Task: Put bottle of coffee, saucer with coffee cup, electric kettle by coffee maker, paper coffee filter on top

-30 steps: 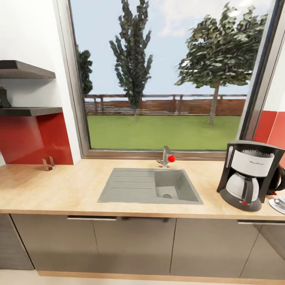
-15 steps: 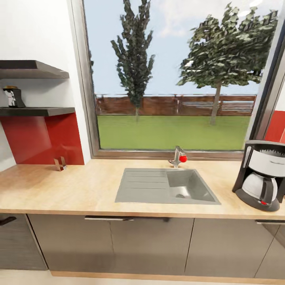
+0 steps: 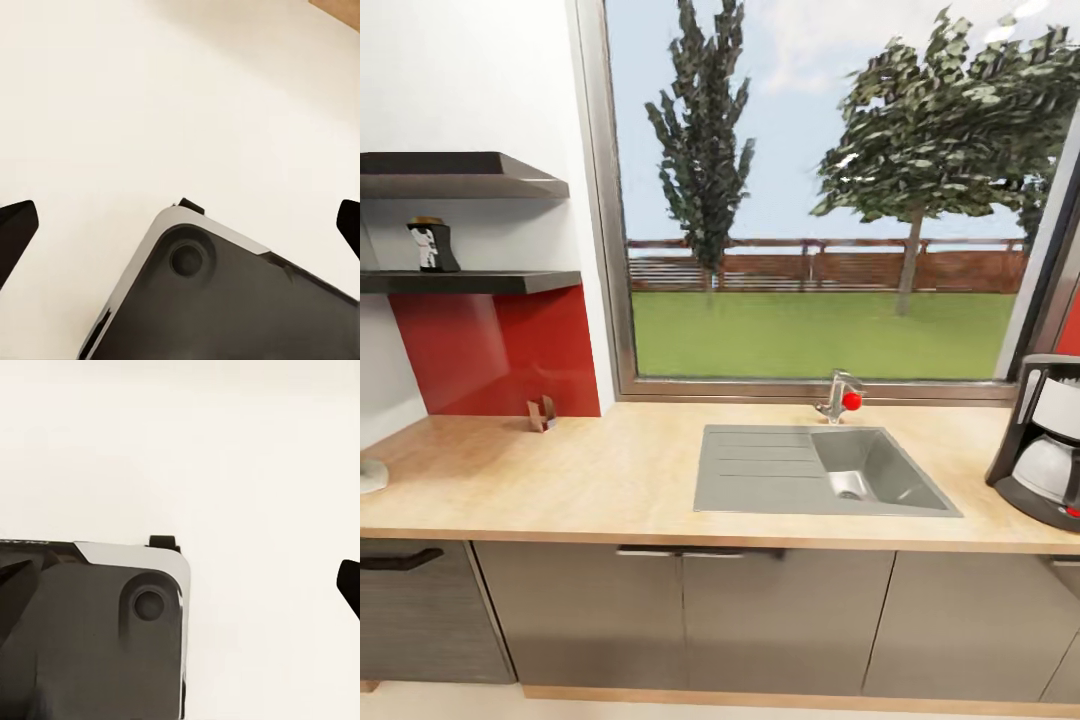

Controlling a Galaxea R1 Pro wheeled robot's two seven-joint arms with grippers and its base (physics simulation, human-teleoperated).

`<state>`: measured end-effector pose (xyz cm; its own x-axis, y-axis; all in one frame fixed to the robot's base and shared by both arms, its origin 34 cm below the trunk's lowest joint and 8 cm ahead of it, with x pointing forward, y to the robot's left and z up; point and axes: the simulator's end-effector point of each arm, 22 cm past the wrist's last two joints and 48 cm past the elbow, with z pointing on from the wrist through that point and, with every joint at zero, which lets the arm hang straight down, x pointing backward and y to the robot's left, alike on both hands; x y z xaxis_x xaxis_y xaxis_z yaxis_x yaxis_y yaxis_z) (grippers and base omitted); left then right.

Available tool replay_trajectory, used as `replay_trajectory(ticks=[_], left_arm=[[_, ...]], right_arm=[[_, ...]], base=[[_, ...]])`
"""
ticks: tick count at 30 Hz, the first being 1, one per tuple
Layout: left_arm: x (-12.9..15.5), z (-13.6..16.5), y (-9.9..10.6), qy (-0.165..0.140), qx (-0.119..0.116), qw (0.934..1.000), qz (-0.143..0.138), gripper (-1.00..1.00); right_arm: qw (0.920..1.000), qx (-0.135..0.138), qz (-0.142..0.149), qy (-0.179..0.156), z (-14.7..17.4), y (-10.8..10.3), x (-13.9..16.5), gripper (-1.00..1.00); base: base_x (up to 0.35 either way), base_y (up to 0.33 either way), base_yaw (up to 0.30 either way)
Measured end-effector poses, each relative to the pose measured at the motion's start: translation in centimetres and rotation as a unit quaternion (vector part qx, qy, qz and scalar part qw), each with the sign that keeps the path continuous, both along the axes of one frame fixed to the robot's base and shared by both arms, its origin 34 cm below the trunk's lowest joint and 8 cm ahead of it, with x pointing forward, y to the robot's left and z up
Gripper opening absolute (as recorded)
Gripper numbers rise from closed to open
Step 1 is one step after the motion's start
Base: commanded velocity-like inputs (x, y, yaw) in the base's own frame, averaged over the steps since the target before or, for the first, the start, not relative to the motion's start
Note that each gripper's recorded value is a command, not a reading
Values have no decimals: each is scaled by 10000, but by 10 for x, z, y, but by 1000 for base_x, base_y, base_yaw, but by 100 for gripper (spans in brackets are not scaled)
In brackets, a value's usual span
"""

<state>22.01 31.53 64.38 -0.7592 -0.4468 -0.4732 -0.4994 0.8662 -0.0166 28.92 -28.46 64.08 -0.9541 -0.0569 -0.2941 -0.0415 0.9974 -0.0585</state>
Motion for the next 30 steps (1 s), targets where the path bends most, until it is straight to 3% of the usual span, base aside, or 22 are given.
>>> replay_trajectory(ticks=[14, 19, 24, 30], left_arm=[[0, -1, -3, 19, -18, 10000, -79, 100], [-1, -1, -4, 50, -32, 9999, -86, 100], [0, -1, -2, 32, -20, 10000, -63, 100], [0, -1, -3, 22, -23, 10000, -71, 100]], right_arm=[[10000, 31, -7, -65, 1, 4, 3, 100], [9992, 53, -366, -149, 2, -6, 6, 100], [9979, 18, -446, -479, 8, -9, 19, 100], [9969, -137, -507, -581, 10, -15, 23, 100]], base=[[0, 342, -2], [0, 342, -187], [0, 342, -85], [0, 342, -12]])
